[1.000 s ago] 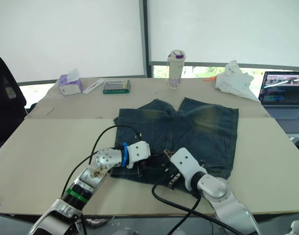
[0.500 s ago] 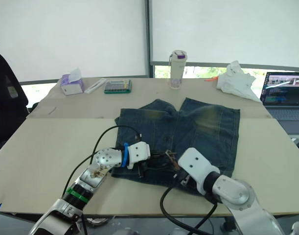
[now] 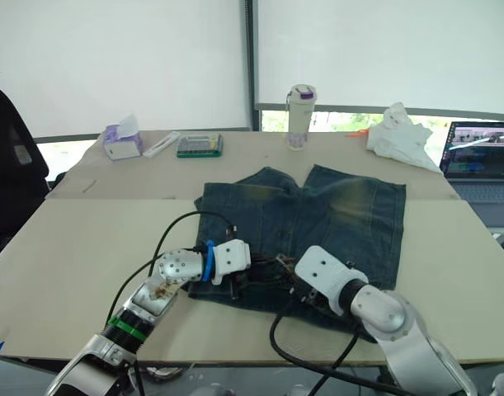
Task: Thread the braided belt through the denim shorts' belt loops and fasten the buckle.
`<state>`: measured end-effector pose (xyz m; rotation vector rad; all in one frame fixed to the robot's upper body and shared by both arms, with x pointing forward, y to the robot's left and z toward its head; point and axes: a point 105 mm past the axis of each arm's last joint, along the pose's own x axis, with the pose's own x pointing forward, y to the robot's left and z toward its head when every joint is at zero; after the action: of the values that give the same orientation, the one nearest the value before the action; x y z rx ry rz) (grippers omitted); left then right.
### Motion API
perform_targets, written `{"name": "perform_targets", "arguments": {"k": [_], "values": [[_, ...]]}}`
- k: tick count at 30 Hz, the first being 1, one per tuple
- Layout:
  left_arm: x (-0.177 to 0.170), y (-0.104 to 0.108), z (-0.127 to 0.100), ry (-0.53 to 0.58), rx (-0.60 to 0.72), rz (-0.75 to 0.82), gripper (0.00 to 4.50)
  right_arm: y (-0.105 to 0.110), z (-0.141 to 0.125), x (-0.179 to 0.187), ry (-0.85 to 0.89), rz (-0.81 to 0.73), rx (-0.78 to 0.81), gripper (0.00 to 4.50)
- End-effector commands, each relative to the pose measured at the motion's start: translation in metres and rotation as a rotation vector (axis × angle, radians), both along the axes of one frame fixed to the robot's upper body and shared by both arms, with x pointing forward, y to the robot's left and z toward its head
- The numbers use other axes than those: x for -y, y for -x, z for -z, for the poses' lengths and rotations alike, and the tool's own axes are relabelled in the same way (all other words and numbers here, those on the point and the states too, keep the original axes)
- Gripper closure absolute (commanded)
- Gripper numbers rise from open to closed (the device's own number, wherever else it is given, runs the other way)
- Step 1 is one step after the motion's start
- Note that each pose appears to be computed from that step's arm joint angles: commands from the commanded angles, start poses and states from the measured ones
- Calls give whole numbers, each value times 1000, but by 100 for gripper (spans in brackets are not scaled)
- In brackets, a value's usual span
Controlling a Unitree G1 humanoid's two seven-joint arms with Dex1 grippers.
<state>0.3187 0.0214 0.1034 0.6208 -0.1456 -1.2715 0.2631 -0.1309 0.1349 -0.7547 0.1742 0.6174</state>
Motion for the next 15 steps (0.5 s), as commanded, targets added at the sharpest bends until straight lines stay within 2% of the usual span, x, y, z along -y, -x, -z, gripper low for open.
{"name": "perform_targets", "arguments": {"k": [1, 5, 8, 15], "values": [[1, -1, -13, 22, 51, 13, 450, -3, -15, -5, 24, -37, 86, 209], [1, -1, -13, 21, 53, 15, 450, -6, -18, -8, 7, -40, 101, 209], [1, -1, -13, 21, 54, 16, 450, -8, -18, -9, 50, -61, 116, 287], [1, 1, -14, 22, 60, 23, 450, -10, -13, -12, 147, -116, 131, 287]]}}
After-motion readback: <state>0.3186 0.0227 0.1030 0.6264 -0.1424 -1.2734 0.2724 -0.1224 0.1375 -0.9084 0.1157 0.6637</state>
